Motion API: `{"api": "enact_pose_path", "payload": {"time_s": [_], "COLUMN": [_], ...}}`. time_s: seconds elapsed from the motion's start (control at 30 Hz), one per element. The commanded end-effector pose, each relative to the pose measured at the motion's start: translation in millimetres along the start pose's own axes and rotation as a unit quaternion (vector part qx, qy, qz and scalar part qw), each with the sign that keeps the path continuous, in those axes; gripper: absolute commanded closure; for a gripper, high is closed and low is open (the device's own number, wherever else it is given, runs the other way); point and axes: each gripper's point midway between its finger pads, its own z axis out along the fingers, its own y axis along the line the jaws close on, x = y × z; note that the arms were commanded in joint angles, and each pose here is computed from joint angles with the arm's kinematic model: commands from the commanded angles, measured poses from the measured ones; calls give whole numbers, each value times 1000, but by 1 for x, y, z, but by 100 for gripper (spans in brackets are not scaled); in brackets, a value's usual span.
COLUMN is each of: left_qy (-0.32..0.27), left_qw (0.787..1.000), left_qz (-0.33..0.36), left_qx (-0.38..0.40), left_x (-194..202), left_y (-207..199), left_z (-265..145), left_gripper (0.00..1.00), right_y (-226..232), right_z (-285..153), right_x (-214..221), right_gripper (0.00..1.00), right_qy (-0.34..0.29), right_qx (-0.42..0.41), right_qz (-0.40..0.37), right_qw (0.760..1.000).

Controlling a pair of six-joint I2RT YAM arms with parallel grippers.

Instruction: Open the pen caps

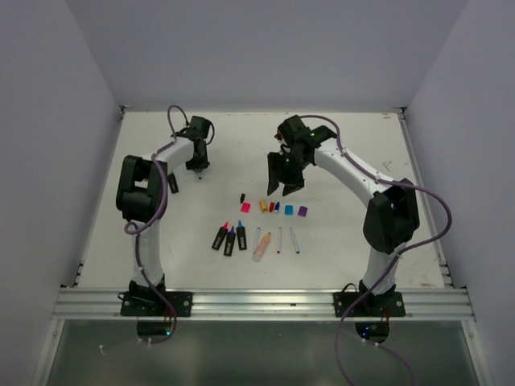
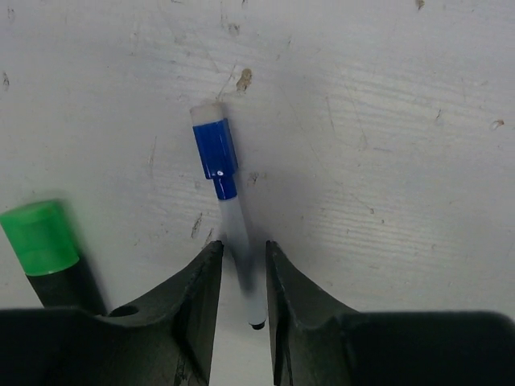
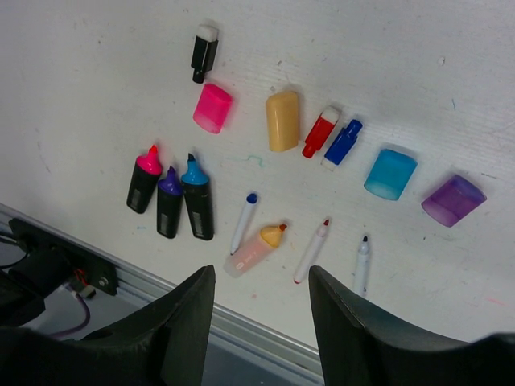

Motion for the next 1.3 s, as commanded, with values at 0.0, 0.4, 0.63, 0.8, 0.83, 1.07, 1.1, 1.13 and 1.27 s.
{"api": "enact_pose_path", "payload": {"time_s": [0.0,0.4,0.63,0.8,0.83,1.07,1.1,1.13,1.27], "left_qy": [11,-5,-43,-48,-47,-28,-28,-30,-42], "left_qw": [1000,999,980,964,960,947,947,946,939], "left_qz": [3,5,18,83,85,71,70,71,73], "left_qx": [4,48,192,249,262,311,313,315,335], "left_x": [15,22,28,75,87,131,132,132,130], "left_y": [8,6,-31,-70,-71,-74,-74,-73,-75], "left_z": [17,-10,-104,-158,-168,-198,-201,-203,-219], "left_gripper": [69,100,100,100,100,100,100,100,100], "right_y": [4,4,22,38,42,73,80,84,101], "right_z": [-17,-23,-24,-24,-25,-38,-39,-37,-18], "right_x": [0,1,-3,-13,-15,-35,-36,-34,-28], "right_gripper": [46,46,42,30,30,32,33,34,37], "right_qy": [-16,-24,-39,-54,-58,-99,-97,-91,-62], "right_qx": [-16,-24,-74,-113,-123,-195,-208,-211,-221], "right_qz": [-7,-6,-3,-5,-6,10,15,16,26], "right_qw": [1000,999,996,992,991,976,973,973,973]}}
